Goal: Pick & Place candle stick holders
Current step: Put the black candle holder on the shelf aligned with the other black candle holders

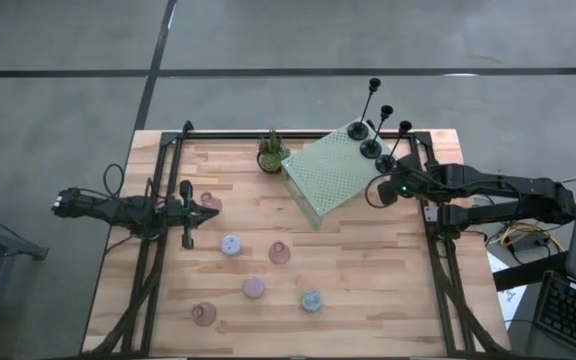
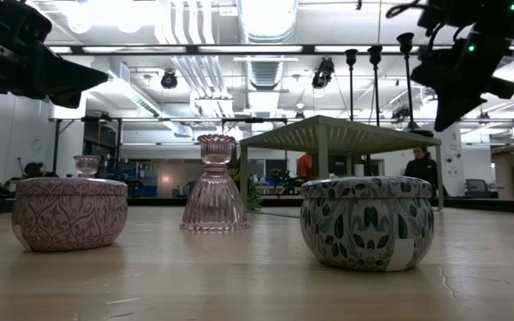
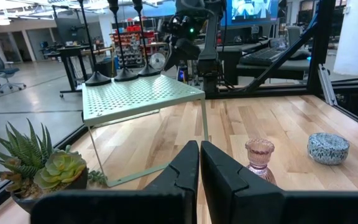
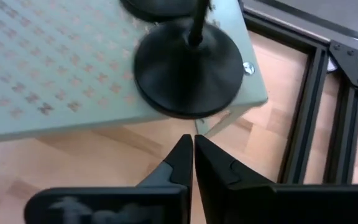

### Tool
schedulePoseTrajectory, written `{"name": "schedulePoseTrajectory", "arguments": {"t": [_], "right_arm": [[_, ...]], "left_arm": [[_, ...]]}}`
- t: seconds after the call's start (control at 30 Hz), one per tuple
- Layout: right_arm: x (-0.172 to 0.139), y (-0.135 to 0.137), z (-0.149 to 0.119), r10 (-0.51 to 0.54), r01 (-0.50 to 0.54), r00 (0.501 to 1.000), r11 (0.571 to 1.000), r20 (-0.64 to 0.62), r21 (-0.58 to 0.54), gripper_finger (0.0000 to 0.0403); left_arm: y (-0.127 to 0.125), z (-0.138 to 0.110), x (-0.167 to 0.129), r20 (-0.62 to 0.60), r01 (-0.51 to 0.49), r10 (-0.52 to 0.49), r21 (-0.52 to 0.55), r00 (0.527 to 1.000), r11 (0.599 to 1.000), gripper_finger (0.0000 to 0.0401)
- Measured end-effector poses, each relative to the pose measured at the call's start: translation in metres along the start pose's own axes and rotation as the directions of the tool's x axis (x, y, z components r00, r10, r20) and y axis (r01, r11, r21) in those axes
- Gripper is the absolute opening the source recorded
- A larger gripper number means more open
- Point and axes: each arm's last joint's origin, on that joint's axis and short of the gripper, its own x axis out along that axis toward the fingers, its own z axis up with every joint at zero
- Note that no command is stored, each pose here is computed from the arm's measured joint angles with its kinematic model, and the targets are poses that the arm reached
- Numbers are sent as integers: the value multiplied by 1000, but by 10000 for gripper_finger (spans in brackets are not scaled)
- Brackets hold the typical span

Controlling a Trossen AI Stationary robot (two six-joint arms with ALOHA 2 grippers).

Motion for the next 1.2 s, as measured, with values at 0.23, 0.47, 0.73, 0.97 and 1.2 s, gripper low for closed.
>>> {"name": "schedulePoseTrajectory", "arguments": {"t": [0.23,0.47,0.73,0.97,1.2], "right_arm": [[5,1,-1,-29,30,999,999,16,-25,8],[5,2,1,-31,32,998,999,48,-22,8],[6,5,5,-3,5,997,1000,79,-29,8],[6,5,5,-6,9,997,1000,82,-30,8],[7,5,5,-26,30,996,999,90,-40,8]], "left_arm": [[0,0,0,0,0,0,0,1000,1000,21],[0,0,0,0,0,0,0,1000,1000,21],[0,0,0,0,1,-1,0,1000,1000,21],[0,0,0,0,0,0,0,1000,1000,21],[0,0,0,0,1,-1,0,1000,1000,21]]}}
